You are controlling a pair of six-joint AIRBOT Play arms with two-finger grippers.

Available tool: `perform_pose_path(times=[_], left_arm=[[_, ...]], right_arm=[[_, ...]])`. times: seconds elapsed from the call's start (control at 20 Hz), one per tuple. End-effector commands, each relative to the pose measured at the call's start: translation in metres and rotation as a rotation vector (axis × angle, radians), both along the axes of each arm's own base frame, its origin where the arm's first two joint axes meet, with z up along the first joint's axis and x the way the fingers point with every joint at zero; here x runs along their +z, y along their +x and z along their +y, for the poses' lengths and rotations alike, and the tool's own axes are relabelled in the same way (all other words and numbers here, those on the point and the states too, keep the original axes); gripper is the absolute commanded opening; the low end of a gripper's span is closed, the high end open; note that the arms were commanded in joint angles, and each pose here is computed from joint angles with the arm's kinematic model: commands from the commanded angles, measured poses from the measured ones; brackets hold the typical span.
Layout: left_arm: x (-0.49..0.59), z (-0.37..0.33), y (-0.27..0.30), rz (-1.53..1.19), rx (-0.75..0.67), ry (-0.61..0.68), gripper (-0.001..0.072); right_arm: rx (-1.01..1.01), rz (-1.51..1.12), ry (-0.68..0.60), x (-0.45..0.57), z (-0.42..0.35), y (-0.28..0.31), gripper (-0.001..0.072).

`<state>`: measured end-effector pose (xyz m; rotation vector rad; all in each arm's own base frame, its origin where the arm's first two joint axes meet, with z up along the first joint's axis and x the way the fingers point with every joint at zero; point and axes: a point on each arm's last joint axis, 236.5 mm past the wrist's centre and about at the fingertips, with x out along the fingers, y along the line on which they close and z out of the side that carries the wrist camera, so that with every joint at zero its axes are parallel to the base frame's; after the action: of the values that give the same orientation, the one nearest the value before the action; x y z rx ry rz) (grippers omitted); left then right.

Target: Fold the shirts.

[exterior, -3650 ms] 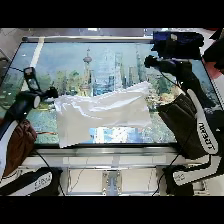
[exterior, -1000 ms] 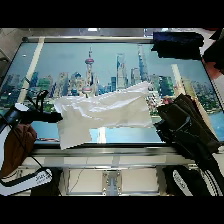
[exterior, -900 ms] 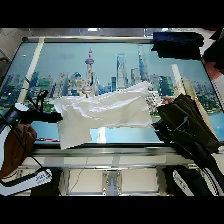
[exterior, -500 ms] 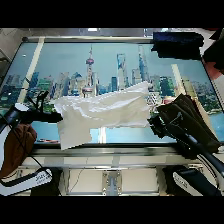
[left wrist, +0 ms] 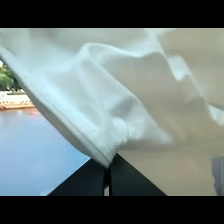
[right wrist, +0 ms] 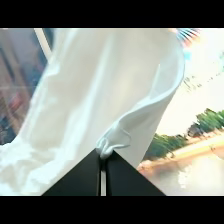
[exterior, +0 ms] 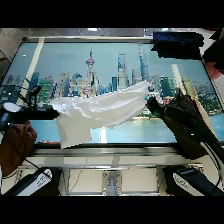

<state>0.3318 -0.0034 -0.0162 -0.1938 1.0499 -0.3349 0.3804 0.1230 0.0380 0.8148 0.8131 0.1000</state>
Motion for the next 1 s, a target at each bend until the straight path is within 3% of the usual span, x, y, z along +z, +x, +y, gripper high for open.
perform_pose_path(times=[0.0,0.15,0.3,0.45,0.6,0.75,0.95], left_arm=[[0.109,0.014,-0.003,-0.298,0.177,-0.024,0.0010],[0.259,0.025,-0.042,-0.750,0.391,-0.044,0.0010],[0.395,0.032,-0.121,-1.193,0.591,0.149,0.0009],[0.479,0.012,-0.177,-1.352,0.625,0.354,0.0008],[0.512,-0.010,-0.185,-1.309,0.489,0.412,0.0008],[0.517,-0.021,-0.162,-1.243,0.353,0.281,0.0009],[0.420,0.014,-0.082,-0.812,0.336,0.189,0.0007]], right_arm=[[0.240,-0.226,-0.252,0.110,0.002,-0.024,0.0010],[0.259,-0.413,-0.353,0.206,-0.012,-0.075,0.0010],[0.195,-0.670,-0.376,0.302,-0.026,-0.125,0.0010],[0.126,-0.871,-0.416,0.385,-0.042,-0.168,0.0009],[0.107,-0.944,-0.443,0.427,-0.048,-0.194,0.0009],[0.114,-0.844,-0.518,0.410,-0.058,-0.186,0.0009],[0.093,-0.608,-0.676,0.358,-0.084,-0.128,0.0008]])
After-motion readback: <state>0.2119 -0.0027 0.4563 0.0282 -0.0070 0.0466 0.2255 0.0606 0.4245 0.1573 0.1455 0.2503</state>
